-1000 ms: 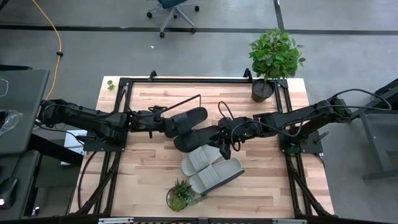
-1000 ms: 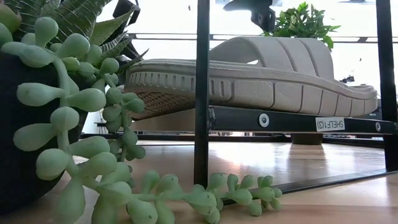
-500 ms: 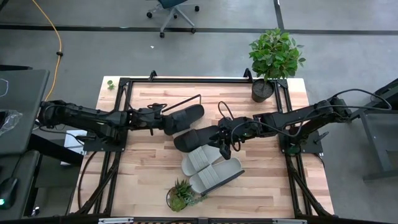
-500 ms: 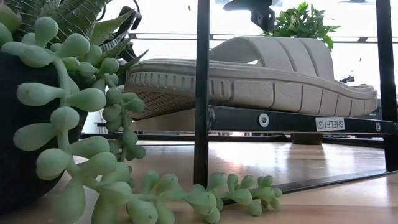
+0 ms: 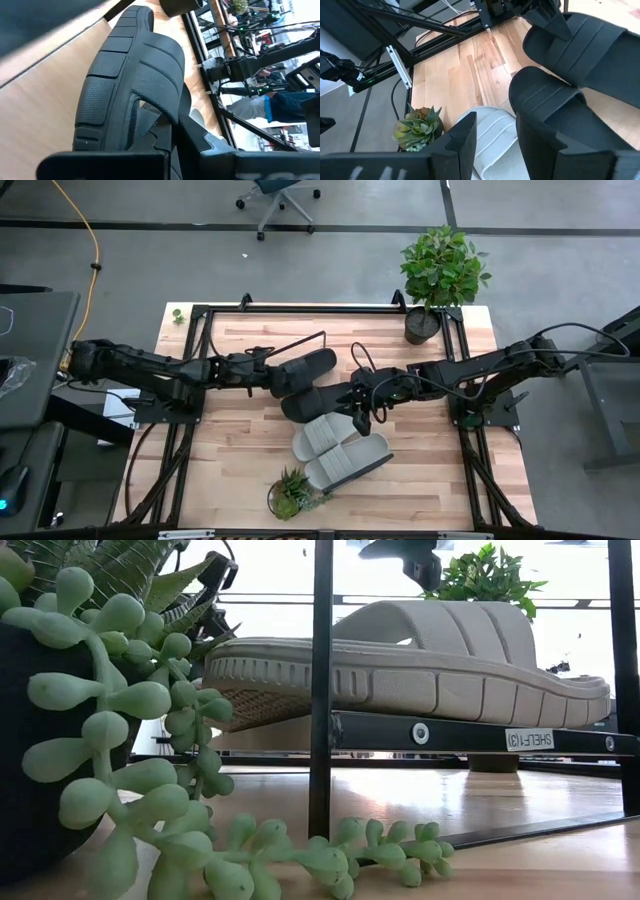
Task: Pick and place slides into the shelf
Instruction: Put the black slipper on the shelf, then adjust the black slippers on the shelf
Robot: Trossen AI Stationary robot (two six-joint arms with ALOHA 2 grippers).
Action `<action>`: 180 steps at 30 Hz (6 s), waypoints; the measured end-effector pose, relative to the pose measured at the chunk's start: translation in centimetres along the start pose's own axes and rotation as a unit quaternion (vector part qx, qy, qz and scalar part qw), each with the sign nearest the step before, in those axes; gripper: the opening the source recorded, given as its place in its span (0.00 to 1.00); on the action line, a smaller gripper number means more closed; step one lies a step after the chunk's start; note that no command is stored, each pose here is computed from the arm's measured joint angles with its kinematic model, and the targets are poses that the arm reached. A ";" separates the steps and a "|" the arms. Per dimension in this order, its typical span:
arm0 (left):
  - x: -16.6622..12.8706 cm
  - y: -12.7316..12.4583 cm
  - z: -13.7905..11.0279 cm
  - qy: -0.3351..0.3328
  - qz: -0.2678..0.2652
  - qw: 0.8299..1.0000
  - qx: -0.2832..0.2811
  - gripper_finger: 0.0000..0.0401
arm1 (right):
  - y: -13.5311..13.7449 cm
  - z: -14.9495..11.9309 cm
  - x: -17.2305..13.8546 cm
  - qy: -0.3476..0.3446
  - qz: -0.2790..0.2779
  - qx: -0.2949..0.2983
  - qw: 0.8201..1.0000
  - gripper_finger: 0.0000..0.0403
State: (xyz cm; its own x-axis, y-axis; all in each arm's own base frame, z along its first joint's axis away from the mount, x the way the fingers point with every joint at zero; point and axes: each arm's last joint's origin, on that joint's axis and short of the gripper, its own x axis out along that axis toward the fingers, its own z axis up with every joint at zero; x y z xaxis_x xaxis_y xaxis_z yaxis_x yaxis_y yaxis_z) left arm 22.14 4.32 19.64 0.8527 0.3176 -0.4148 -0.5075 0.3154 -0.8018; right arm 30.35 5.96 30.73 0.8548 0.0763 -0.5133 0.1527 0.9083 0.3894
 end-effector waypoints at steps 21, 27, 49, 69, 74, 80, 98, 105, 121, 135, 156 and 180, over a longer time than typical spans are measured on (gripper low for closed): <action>1.3 0.3 -0.6 0.030 -0.007 1.000 -0.004 0.19 | 0.0 0.0 0.0 -0.001 -0.001 0.002 1.000 0.32; 1.3 0.5 -0.7 0.037 0.001 0.999 0.000 0.34 | 0.0 0.0 0.0 -0.001 -0.001 0.002 1.000 0.32; 1.2 0.7 -1.2 0.099 -0.011 0.994 0.046 0.76 | 0.0 0.0 0.0 0.000 0.000 0.006 1.000 0.32; -0.6 0.9 -0.8 0.102 0.027 0.993 0.047 0.76 | -0.1 -0.1 0.0 0.005 -0.003 0.014 1.000 0.32; -1.8 1.3 -0.7 0.109 0.053 0.991 0.050 0.76 | -0.1 -0.1 0.0 0.005 -0.003 0.013 1.000 0.32; -2.7 1.2 -0.5 0.112 0.052 0.991 0.059 0.76 | -0.1 -0.1 0.0 0.003 -0.007 0.014 1.000 0.32; -5.3 1.5 -1.0 0.247 -0.022 0.944 0.218 0.76 | -0.6 -0.3 0.0 -0.004 -0.061 0.037 0.997 0.32; -5.7 2.3 -1.5 0.304 -0.021 0.913 0.269 0.69 | -1.2 0.0 0.0 -0.009 -0.068 0.053 0.996 0.32; -5.8 3.0 -1.6 0.300 0.015 0.899 0.320 0.06 | -4.2 1.2 0.7 -0.058 -0.143 0.177 0.972 0.32; -6.0 3.6 -1.5 0.283 0.070 0.891 0.348 0.01 | -9.7 1.6 3.8 -0.031 -0.191 0.269 0.944 0.32; -2.7 4.5 -2.2 0.280 0.123 0.884 0.354 0.00 | -9.0 1.4 3.9 -0.031 -0.186 0.272 0.944 0.32; -2.3 4.0 -1.8 0.214 0.139 0.906 0.337 0.00 | -9.1 1.2 3.9 -0.016 -0.189 0.250 0.950 0.32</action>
State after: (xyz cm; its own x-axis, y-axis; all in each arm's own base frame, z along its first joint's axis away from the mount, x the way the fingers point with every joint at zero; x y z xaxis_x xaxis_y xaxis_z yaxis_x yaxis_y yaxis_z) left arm 18.40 3.27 16.62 0.5766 0.1374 -0.8054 -0.5469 0.7972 -0.2555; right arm 32.92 -2.49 26.07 0.7062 -0.2359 -0.6676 0.6605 0.5593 0.5010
